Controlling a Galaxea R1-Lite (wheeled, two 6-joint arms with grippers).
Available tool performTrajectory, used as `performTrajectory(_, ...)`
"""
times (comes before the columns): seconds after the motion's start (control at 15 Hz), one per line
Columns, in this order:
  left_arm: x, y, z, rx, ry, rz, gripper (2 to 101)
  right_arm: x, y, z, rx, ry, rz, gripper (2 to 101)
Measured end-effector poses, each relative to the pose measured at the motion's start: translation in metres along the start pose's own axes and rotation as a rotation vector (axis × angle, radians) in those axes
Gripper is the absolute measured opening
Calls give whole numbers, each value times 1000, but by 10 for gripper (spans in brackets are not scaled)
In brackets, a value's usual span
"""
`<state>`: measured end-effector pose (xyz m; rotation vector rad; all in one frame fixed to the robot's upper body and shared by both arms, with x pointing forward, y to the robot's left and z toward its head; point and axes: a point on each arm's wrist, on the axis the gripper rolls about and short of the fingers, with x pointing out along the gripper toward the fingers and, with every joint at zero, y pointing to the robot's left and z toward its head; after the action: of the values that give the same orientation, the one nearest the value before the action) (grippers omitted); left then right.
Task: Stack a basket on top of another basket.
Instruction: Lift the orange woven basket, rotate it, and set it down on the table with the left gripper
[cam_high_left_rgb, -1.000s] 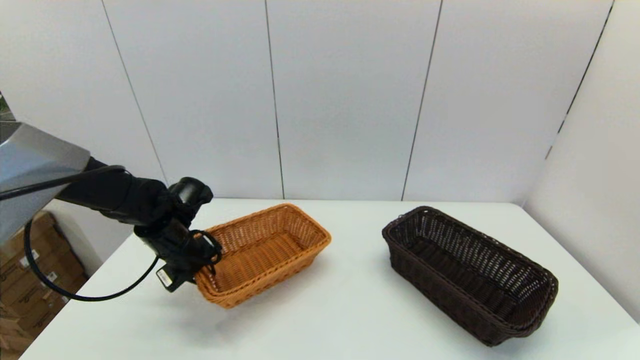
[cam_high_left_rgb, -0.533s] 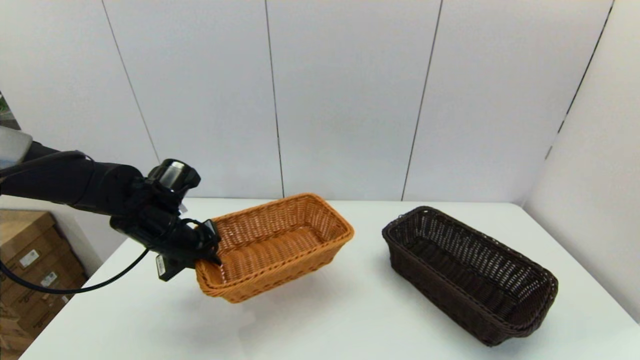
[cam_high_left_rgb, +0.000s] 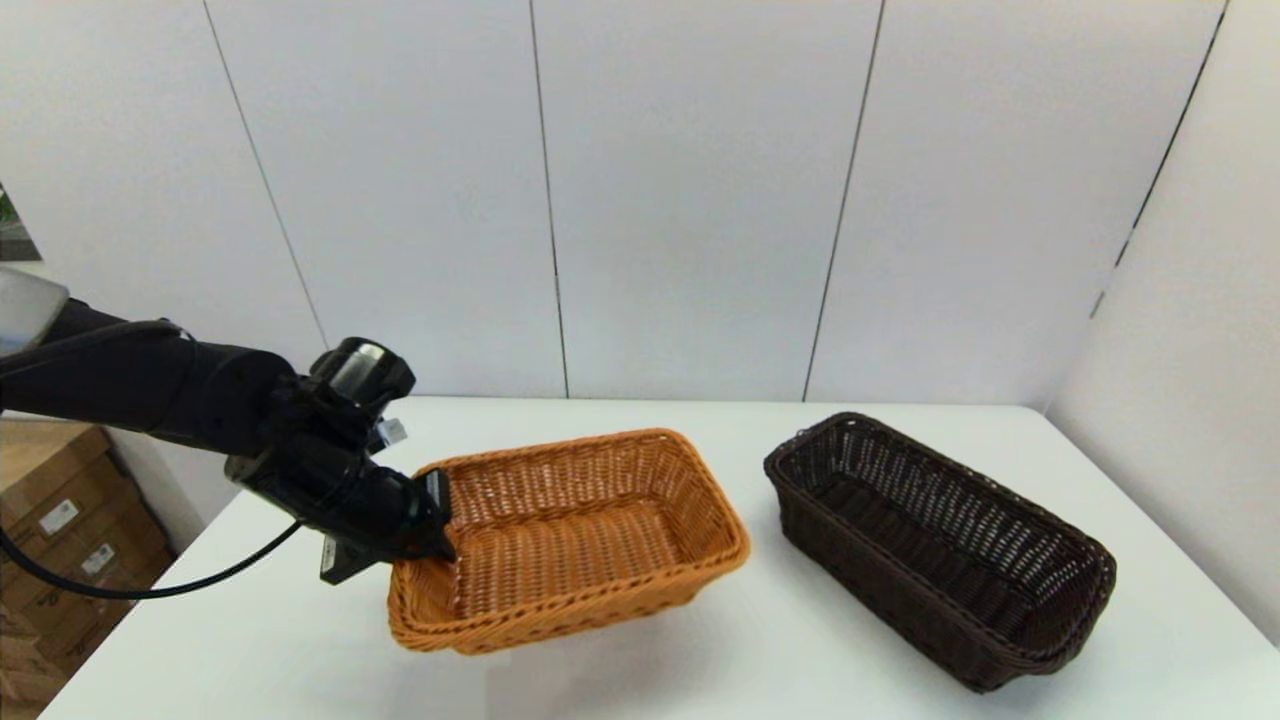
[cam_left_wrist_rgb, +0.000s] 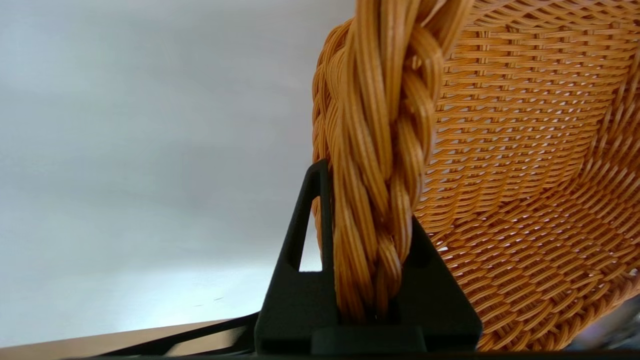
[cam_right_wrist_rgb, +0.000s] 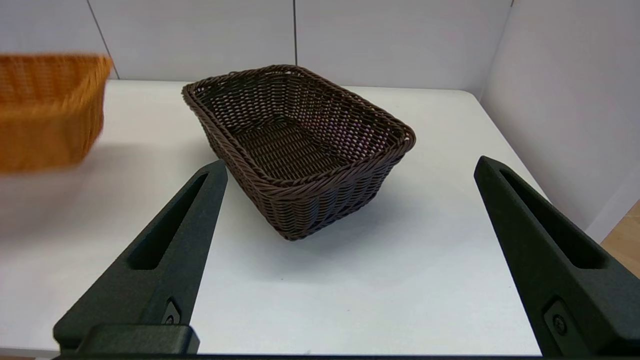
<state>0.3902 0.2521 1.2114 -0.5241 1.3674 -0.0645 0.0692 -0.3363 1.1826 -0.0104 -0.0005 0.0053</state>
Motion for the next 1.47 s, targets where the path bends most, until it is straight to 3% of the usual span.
performTrajectory(0.13,6,-3,-8,97,27,9,149,0,0,0,0,0,0,980)
performTrajectory(0.47,11,-11,-11,222,30,-34,149,0,0,0,0,0,0,980)
performTrajectory(1.47,61,-19,19,212,21,-103,149,0,0,0,0,0,0,980)
